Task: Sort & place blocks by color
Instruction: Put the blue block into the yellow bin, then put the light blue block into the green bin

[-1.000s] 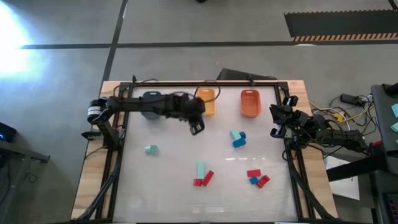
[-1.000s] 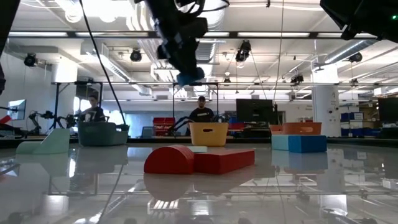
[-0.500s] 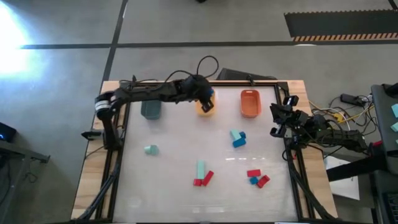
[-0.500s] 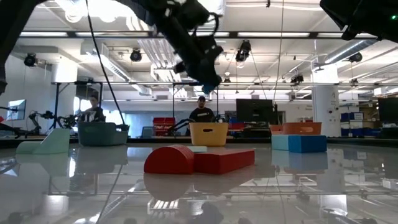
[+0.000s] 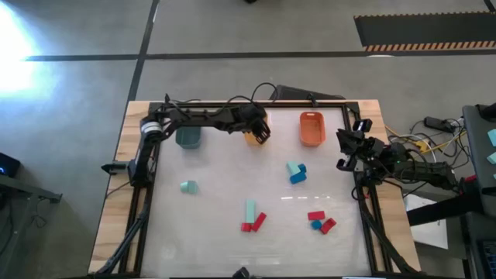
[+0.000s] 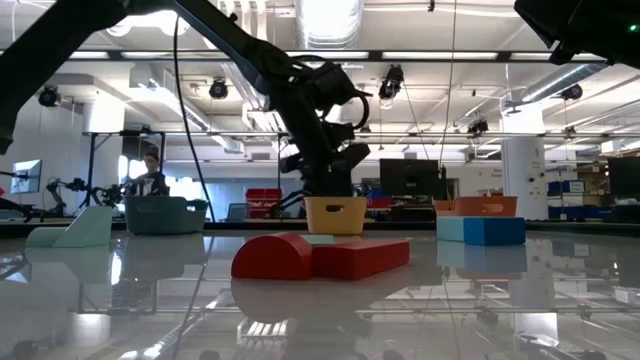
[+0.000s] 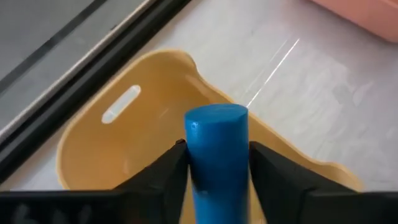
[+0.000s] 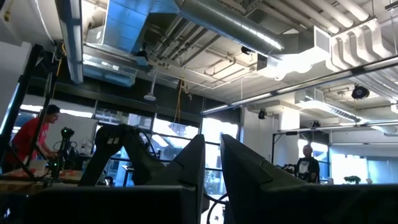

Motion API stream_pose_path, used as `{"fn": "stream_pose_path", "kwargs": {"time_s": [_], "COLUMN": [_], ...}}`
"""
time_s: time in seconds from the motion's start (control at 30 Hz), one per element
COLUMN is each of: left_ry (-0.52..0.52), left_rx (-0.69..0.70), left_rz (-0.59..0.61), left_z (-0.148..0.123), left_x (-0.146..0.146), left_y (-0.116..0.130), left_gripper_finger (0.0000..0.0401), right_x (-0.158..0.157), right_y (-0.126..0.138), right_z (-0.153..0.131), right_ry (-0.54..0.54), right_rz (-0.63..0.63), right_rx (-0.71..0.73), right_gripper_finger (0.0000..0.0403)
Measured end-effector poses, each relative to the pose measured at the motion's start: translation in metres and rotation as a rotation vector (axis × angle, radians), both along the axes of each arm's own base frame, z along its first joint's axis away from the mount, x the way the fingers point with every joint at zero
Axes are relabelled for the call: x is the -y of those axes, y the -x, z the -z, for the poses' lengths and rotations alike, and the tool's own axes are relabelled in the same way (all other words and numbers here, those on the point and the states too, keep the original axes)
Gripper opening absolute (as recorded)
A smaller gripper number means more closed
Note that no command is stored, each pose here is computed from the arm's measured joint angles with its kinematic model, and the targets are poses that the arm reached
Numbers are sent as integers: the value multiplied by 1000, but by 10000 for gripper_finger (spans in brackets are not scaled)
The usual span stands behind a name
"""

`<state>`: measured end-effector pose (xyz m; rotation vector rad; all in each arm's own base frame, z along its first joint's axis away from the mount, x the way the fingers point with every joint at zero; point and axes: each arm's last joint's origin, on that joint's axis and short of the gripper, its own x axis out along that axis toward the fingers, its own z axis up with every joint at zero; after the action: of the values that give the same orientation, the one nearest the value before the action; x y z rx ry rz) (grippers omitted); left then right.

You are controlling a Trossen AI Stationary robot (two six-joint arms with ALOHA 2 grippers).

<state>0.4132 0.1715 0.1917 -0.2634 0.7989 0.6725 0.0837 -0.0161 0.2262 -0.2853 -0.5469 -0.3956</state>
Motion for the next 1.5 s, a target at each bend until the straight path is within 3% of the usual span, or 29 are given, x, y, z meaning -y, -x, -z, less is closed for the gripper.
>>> {"fn": "stream_pose_path", "kwargs": {"time_s": [0.1,0.3,0.5,0.7,0.87,1.13,1.5], "left_ry": [-1,-5,-48,-118,-158,-264,-441], "left_rx": [-4,5,57,163,249,522,773], "left_rz": [-3,-4,29,134,271,451,406], "left_z": [1,-4,-41,-99,-125,-126,-123], "left_x": [-1,-1,9,49,103,163,160], "left_y": [0,1,10,29,54,101,153], "left_gripper_finger": [190,199,201,202,202,202,202], "right_x": [0,0,0,0,0,0,1], "right_y": [0,0,0,-1,-2,-6,-12], "right_z": [0,0,0,1,3,8,3], "right_ry": [2,9,-1,-2,-61,-235,-254], "right_rz": [1,7,-1,-3,-39,-154,-193], "right_rx": [-1,-3,0,-11,-15,-20,28], "right_gripper_finger": [43,43,43,43,43,43,43]}}
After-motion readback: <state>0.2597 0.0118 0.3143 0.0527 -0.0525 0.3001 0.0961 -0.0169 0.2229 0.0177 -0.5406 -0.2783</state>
